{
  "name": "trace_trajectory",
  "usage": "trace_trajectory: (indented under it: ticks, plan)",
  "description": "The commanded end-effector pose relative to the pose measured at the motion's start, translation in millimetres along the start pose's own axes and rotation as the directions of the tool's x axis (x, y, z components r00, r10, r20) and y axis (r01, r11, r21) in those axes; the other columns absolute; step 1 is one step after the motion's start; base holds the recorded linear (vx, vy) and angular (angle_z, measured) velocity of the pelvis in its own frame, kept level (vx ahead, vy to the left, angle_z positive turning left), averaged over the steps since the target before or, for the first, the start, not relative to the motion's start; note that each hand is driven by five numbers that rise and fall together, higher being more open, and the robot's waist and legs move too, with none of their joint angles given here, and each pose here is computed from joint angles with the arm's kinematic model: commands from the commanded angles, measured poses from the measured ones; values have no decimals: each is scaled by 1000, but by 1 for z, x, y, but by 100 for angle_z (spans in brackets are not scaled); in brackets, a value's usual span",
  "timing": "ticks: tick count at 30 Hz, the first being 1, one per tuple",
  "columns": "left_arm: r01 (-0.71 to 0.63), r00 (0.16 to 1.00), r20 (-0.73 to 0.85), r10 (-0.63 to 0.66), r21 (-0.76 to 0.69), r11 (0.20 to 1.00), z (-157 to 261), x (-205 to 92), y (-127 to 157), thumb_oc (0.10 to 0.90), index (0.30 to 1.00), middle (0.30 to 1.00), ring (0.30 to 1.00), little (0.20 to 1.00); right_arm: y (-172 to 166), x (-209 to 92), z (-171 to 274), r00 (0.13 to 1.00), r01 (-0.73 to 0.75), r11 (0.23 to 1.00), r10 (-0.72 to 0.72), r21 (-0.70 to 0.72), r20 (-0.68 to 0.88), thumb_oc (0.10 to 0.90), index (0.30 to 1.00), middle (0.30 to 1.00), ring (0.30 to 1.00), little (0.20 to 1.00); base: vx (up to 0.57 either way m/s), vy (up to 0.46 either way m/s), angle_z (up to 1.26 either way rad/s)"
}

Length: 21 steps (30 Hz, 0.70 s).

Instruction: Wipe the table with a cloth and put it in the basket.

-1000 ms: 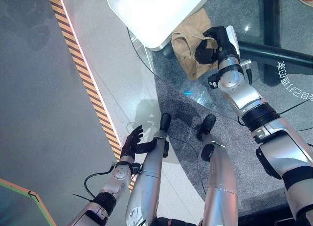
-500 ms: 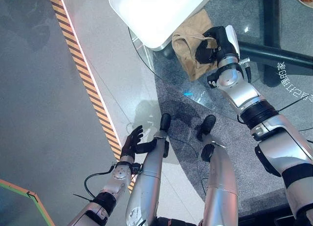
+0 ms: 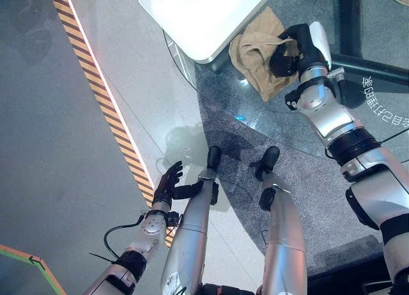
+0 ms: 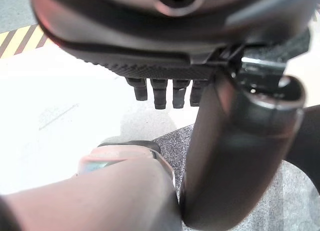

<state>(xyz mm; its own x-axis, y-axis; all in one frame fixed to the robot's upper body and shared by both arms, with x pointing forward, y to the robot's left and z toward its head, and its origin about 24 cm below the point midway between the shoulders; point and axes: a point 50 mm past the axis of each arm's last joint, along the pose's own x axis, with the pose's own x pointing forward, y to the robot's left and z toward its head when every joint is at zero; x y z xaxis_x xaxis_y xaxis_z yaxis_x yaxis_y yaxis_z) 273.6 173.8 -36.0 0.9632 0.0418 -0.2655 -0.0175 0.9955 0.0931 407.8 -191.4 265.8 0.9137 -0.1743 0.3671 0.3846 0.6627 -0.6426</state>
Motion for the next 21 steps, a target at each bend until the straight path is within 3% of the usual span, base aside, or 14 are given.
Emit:
trace_trajectory:
  ticks: [1, 7, 21]
  plan:
    - [-68, 975, -206, 84, 82, 994, -64, -49, 37, 800, 900, 900, 900, 900, -108, 2, -53, 936, 302, 917, -337, -259, -103, 100, 300, 300, 300, 200, -8, -59, -11]
    - [-78, 975, -201, 92, 78, 994, -64, -50, 41, 800, 900, 900, 900, 900, -132, -9, -78, 897, 355, 887, -412, -294, -160, 100, 300, 300, 300, 200, -1, -45, -10]
    - [-111, 974, -193, 123, 73, 991, -60, -49, 48, 800, 900, 900, 900, 900, -152, -37, -121, 840, 398, 860, -482, -320, -250, 100, 300, 300, 300, 200, 8, -13, -6]
